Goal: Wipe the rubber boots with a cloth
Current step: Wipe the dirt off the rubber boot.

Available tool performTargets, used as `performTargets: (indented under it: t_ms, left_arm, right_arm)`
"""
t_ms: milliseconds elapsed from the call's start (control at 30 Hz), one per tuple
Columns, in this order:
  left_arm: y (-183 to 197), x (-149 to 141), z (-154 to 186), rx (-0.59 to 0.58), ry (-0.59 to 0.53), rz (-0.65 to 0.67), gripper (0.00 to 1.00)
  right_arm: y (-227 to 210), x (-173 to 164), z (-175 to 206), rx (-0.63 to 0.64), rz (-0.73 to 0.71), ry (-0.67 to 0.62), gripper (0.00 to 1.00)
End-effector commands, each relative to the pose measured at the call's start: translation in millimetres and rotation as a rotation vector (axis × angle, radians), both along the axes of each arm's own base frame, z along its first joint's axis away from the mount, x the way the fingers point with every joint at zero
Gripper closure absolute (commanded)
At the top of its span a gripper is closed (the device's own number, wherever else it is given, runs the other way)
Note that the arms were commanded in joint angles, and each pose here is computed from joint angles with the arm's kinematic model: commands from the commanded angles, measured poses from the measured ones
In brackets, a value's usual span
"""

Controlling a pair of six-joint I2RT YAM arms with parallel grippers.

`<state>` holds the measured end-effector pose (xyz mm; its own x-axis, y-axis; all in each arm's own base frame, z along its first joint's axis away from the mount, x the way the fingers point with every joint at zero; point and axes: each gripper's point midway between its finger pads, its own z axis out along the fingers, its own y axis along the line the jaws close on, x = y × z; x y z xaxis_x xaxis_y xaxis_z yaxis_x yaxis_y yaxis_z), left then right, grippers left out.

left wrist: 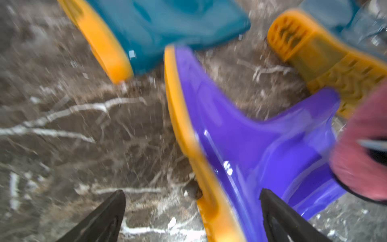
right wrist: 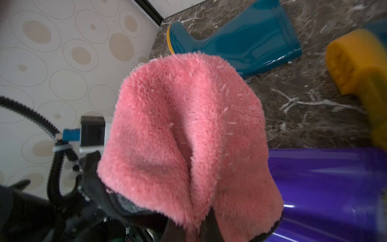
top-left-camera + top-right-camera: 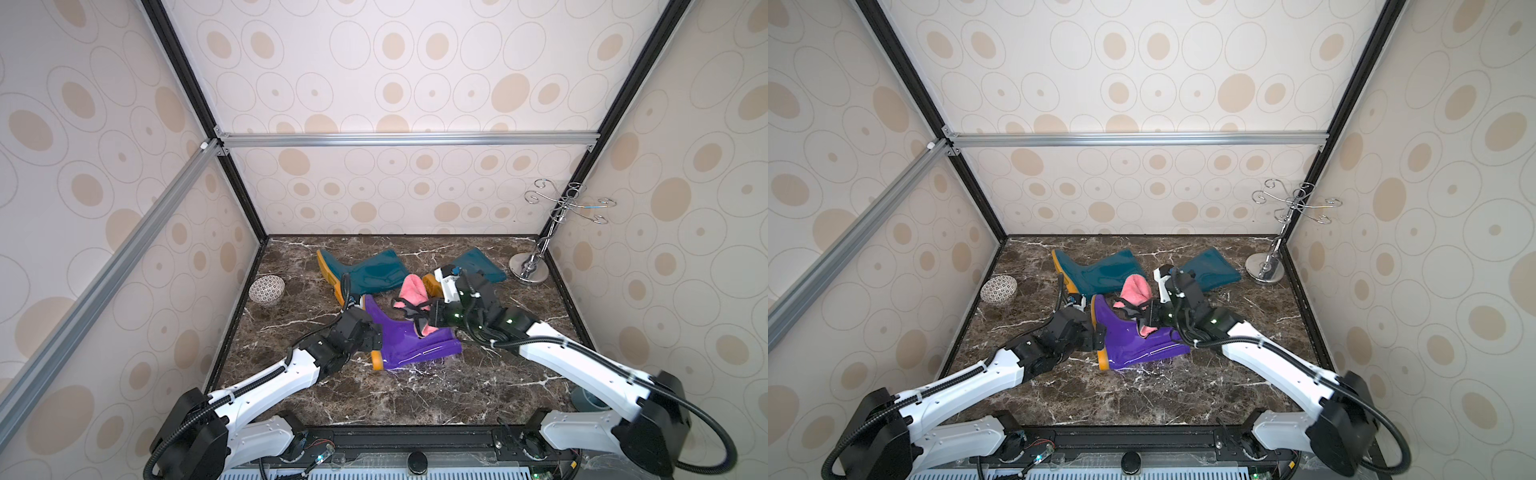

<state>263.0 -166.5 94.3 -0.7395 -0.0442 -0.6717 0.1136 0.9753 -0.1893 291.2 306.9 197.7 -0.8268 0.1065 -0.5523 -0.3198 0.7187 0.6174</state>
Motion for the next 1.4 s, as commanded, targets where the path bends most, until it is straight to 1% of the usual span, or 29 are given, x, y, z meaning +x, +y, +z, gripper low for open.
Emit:
performTargets:
  t_ms: [0, 133, 267, 400, 500, 700, 800, 867, 967, 1133, 1267, 1367]
  left_arm:
    - [-10.9, -3.2, 4.0, -0.157, -0.03, -0.001, 0.03]
    - [-2.1, -18.5, -18.8, -0.197, -0.024, 0.004, 0.03]
    - [-8.8, -22.1, -28.0, -0.216, -0.019, -0.041, 0.04]
    - [-11.8, -22.4, -36.9, -0.195, -0.005, -0.068, 0.04]
    - [-6.9, -27.6, -51.0, -0.169, 0.031, -0.058, 0.08]
    - [-0.9, -39.7, -68.3, -0.191, 0.063, -0.047, 0.16]
    - [3.2, -43.8, -72.9, -0.187, 0.072, -0.038, 0.17]
    - [5.9, -45.6, -73.9, -0.184, 0.076, -0.03, 0.17]
    - [8.5, -44.4, -71.1, -0.172, 0.068, -0.023, 0.17]
    - [4.8, -39.2, -62.9, -0.167, 0.057, -0.028, 0.17]
    - [-0.1, -37.8, -63.7, -0.173, 0.073, -0.038, 0.17]
    - [-2.4, -35.2, -60.5, -0.173, 0.066, -0.043, 0.17]
  right_arm:
    - [30.0, 23.0, 13.0, 0.12, -0.024, 0.005, 1.0]
    - [40.3, 45.2, -13.5, 0.075, -0.062, 0.019, 1.0]
    - [61.7, 47.0, -47.0, 0.048, -0.026, 0.077, 1.0]
    - [79.8, 47.3, -70.7, 0.016, -0.003, 0.083, 1.0]
    - [91.4, 52.5, -79.0, 0.016, 0.015, 0.099, 1.0]
    - [114.1, 74.5, -91.9, -0.029, 0.057, 0.099, 1.0]
    - [111.2, 82.6, -95.6, -0.05, 0.031, 0.09, 1.0]
    - [106.0, 74.8, -94.1, -0.051, 0.037, 0.098, 1.0]
    - [91.1, 48.5, -95.9, -0.026, 0.033, 0.121, 1.0]
    - [52.0, -0.6, -113.0, -0.057, 0.023, 0.162, 1.0]
    - [8.0, -37.0, -137.6, -0.121, -0.007, 0.2, 1.0]
    - [-27.3, -51.0, -139.9, -0.202, -0.046, 0.176, 1.0]
